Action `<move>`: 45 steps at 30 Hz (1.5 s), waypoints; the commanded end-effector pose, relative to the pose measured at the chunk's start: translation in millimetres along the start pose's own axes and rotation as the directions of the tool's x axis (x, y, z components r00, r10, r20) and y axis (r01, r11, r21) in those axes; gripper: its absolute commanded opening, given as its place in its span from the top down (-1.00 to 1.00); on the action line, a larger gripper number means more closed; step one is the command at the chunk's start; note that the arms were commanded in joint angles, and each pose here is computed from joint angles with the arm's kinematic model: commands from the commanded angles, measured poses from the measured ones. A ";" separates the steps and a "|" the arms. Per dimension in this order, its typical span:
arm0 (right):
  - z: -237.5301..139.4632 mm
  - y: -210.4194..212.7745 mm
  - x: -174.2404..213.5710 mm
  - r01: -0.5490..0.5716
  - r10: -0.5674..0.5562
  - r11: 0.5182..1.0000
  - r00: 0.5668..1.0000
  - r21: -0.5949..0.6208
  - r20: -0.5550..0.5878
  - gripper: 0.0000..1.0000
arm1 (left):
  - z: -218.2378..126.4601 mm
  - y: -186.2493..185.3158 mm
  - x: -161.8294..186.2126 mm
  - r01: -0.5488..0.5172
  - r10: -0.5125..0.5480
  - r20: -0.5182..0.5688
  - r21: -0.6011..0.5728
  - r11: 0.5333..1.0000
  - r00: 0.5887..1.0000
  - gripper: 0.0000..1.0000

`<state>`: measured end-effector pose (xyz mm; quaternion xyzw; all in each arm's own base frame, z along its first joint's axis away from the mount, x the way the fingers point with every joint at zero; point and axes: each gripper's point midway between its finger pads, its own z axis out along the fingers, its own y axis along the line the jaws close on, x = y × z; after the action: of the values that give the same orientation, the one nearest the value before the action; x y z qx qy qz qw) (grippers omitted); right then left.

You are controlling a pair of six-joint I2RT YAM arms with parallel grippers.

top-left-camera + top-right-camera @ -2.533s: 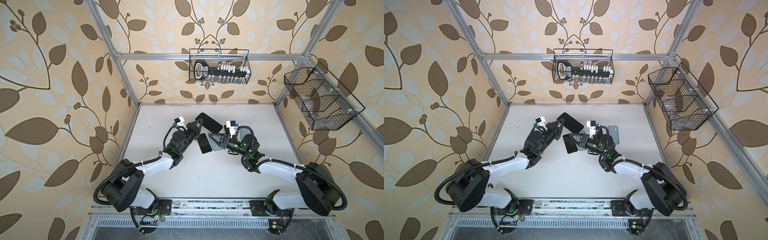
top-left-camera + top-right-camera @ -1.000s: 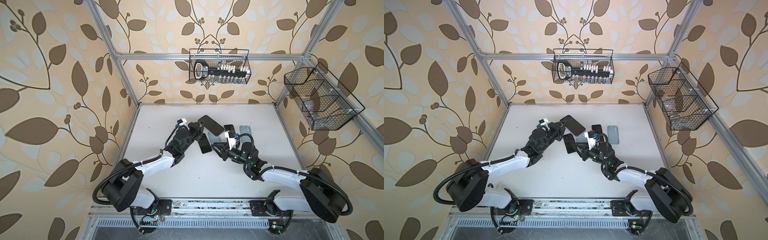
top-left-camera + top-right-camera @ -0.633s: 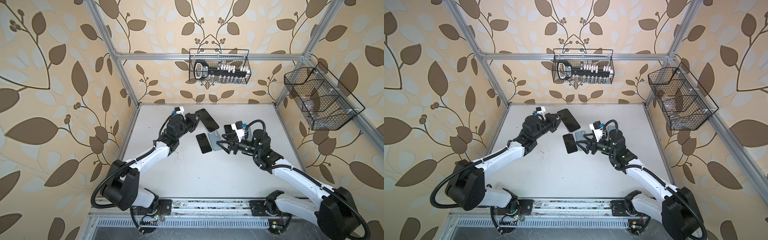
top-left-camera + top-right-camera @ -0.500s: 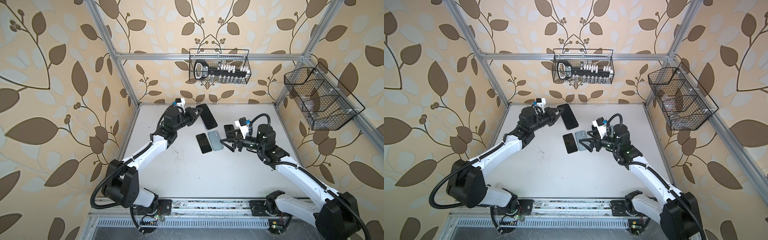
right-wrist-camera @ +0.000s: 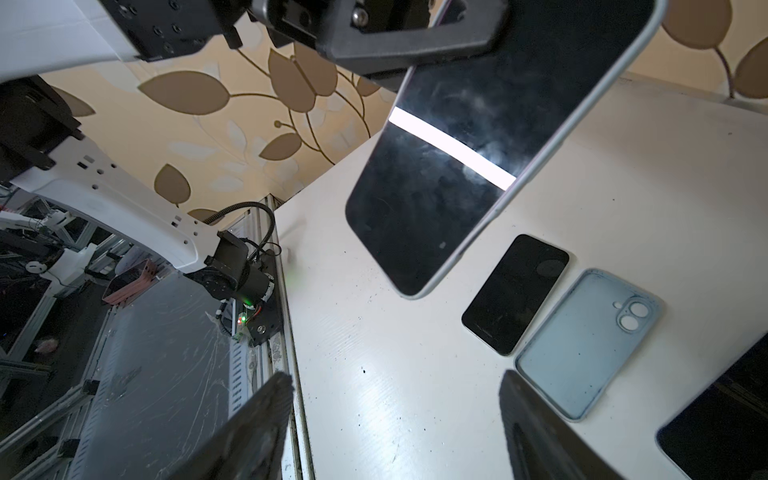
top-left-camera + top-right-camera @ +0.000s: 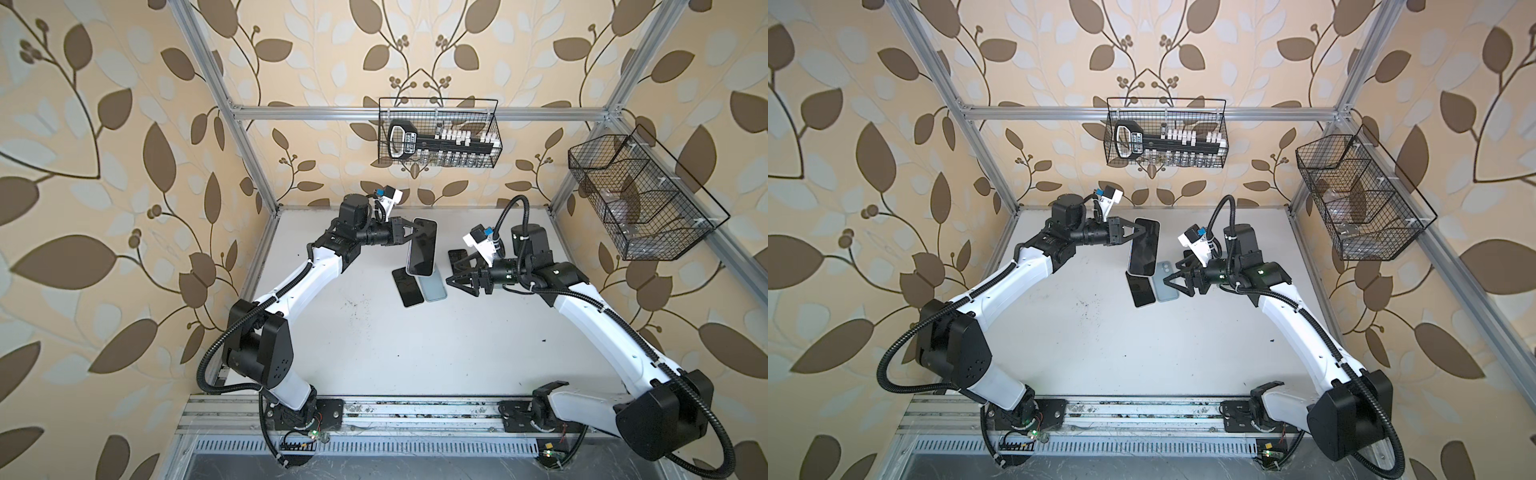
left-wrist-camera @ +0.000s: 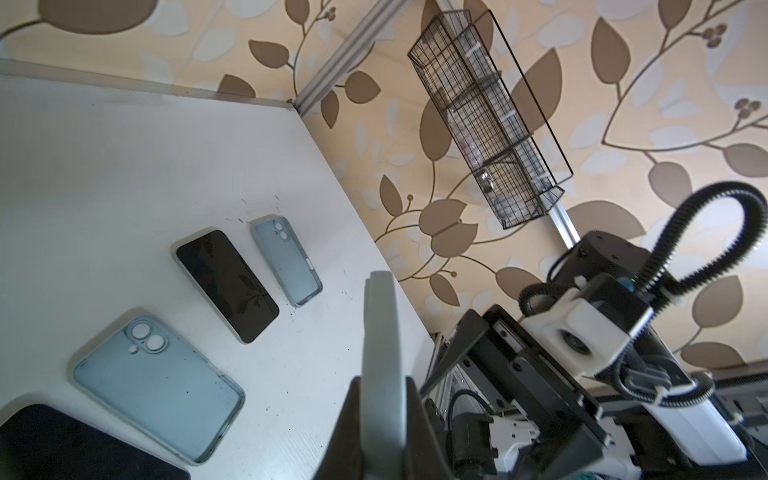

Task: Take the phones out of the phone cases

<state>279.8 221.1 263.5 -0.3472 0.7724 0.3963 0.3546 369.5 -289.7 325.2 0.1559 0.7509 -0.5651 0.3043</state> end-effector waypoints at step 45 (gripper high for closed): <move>45.2 26.9 -16.7 0.077 -0.082 0.964 0.997 -0.255 -0.008 0.45 | -28.2 -91.6 -19.4 -0.203 0.193 0.065 0.293 0.934 0.979 1.00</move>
<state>276.7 274.4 258.9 -0.4149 0.7183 0.4649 0.3096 343.6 -298.3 367.5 0.2253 0.6762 -0.6323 0.3035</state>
